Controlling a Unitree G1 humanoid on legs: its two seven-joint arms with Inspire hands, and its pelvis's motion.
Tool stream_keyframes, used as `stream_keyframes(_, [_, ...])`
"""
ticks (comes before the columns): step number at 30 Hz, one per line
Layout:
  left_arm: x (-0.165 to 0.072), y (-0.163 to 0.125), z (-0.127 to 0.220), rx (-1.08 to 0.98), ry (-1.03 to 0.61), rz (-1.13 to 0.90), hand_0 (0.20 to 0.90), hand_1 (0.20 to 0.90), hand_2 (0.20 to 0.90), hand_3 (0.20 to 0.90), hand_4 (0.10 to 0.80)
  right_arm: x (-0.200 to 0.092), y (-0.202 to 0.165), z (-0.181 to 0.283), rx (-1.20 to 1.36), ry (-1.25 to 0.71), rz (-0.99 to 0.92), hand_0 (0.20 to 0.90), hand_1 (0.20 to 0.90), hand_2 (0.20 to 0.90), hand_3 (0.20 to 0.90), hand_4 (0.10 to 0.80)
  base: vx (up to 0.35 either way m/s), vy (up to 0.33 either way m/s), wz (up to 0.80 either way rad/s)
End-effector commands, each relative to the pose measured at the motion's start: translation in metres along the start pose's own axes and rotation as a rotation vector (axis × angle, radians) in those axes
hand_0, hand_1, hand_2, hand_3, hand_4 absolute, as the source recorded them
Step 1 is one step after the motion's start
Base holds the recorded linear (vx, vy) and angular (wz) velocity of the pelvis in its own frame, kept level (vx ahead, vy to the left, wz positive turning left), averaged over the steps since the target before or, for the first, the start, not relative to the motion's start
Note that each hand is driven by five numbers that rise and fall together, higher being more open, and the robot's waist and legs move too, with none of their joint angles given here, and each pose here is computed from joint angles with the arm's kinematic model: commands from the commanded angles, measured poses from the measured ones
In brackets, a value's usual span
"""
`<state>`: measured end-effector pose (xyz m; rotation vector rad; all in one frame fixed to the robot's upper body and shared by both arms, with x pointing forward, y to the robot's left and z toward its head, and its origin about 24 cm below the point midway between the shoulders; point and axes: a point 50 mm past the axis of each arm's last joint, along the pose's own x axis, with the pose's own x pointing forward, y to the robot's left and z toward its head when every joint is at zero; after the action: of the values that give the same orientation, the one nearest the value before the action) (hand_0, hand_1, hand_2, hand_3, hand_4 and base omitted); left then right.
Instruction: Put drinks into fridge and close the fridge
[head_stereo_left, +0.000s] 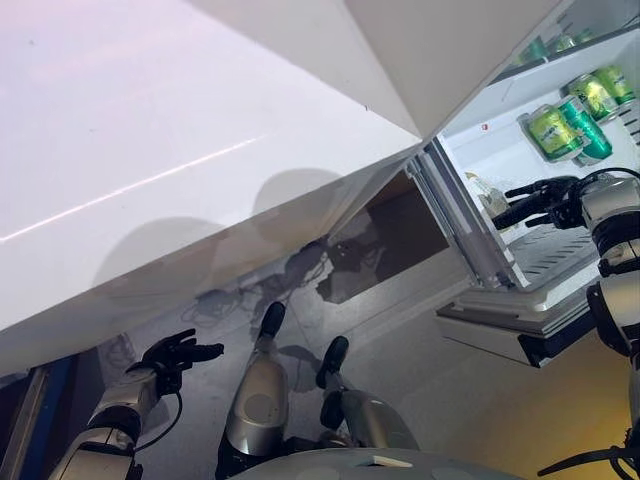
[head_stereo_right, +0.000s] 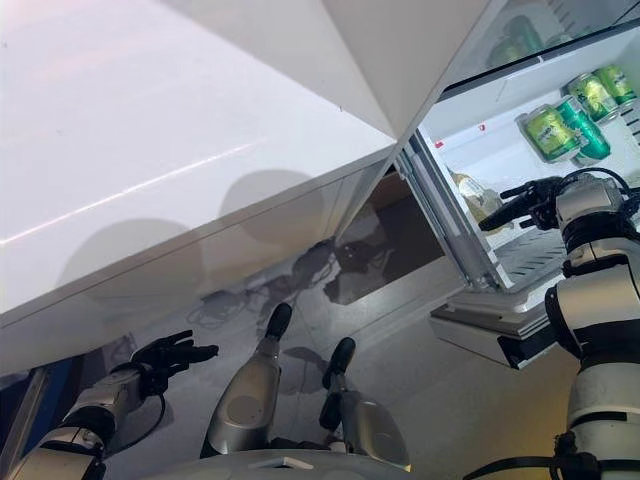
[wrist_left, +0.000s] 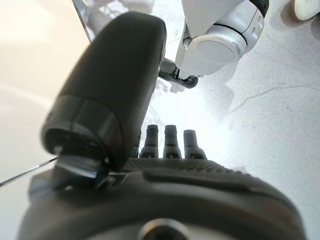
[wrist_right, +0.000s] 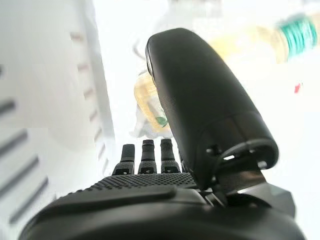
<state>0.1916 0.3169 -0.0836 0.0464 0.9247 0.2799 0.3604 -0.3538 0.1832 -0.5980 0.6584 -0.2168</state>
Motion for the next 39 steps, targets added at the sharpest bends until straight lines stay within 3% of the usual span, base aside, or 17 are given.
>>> stream_keyframes(1, [-0.011, 0.028, -0.039, 0.058, 0.096, 0.079, 0.9, 0.9, 0.9, 0.9, 0.8, -0.033, -0.058, 0.028, 0.003, -0.179, -0.268, 0.9, 0.9, 0.9, 0.9, 0.8, 0.032, 0.041, -0.07])
stream_keyframes(6, [-0.012, 0.024, -0.05, 0.033, 0.118, 0.075, 0.9, 0.9, 0.9, 0.9, 0.8, -0.046, -0.065, 0.041, 0.032, -0.321, -0.331, 0.9, 0.9, 0.9, 0.9, 0.8, 0.034, 0.047, -0.05])
stream_keyframes(17, [-0.015, 0.008, -0.088, -0.07, 0.214, 0.053, 0.9, 0.9, 0.9, 0.9, 0.8, -0.112, -0.076, 0.08, 0.061, -0.818, -0.585, 0.9, 0.9, 0.9, 0.9, 0.8, 0.037, 0.084, -0.06])
stream_keyframes(25, [-0.024, -0.008, -0.127, -0.133, 0.299, 0.041, 0.9, 0.9, 0.9, 0.9, 0.8, -0.161, -0.053, 0.04, 0.238, -1.215, -0.842, 0.9, 0.9, 0.9, 0.9, 0.8, 0.067, 0.054, -0.1])
stream_keyframes(33, [-0.035, -0.021, -0.155, -0.145, 0.355, 0.038, 0.9, 0.9, 0.9, 0.9, 0.8, -0.162, -0.028, -0.046, 0.582, -1.208, -1.049, 0.9, 0.9, 0.9, 0.9, 0.8, 0.072, -0.014, -0.1])
stream_keyframes(39, [-0.045, -0.027, -0.174, -0.1, 0.406, 0.044, 0.9, 0.9, 0.9, 0.9, 0.8, -0.136, 0.001, -0.113, 0.796, -1.009, -0.923, 0.9, 0.9, 0.9, 0.9, 0.8, 0.118, -0.042, -0.05])
